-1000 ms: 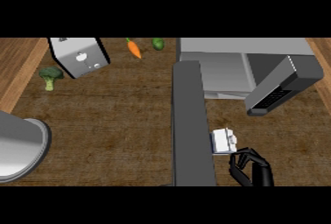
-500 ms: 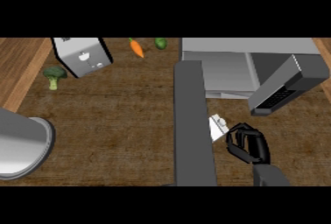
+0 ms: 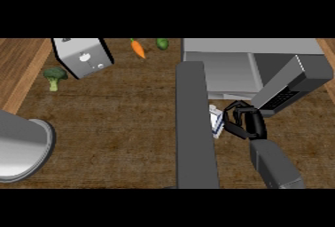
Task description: Pick up the milk, place it into the microwave and close the microwave
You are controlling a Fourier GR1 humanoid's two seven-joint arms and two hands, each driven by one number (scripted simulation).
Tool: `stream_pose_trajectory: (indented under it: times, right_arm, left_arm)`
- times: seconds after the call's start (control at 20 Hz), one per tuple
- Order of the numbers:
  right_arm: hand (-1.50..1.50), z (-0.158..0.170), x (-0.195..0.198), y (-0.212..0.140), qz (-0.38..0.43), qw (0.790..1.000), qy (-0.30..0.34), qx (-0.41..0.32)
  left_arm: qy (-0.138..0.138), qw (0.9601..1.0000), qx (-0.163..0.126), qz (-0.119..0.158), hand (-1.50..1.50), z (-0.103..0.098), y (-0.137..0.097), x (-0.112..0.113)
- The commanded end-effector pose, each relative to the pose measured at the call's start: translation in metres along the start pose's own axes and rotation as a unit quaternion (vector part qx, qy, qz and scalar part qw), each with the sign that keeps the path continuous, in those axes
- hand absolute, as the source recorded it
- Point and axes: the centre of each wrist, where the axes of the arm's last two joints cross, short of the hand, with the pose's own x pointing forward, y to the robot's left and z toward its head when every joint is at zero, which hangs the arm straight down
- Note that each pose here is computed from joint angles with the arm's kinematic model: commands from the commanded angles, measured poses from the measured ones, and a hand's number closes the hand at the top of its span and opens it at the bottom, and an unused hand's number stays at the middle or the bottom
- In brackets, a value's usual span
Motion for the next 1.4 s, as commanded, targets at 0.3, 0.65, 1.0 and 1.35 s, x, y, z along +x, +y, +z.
stream_pose_trajectory:
  times: [0.3, 0.65, 1.0, 1.35]
  right_arm:
    - [1.50, -0.087, 0.047, -0.036, 0.039, 0.999, 0.001, -0.008]
    - [1.50, -0.115, 0.068, -0.038, 0.064, 0.998, 0.018, -0.006]
    - [1.50, -0.141, 0.091, -0.041, 0.181, 0.982, 0.006, -0.048]
    - [1.50, -0.135, 0.090, -0.069, 0.203, 0.975, 0.014, -0.094]
  left_arm:
    - [0.005, 0.9999, -0.016, -0.005, -1.50, -0.010, -0.001, -0.014]
    - [-0.014, 0.9994, -0.032, 0.006, -1.50, -0.017, 0.005, -0.017]
    - [-0.017, 0.9987, -0.047, -0.001, -1.50, -0.031, 0.012, -0.013]
    - [-0.024, 0.9983, -0.053, 0.002, -1.50, -0.038, 0.010, -0.012]
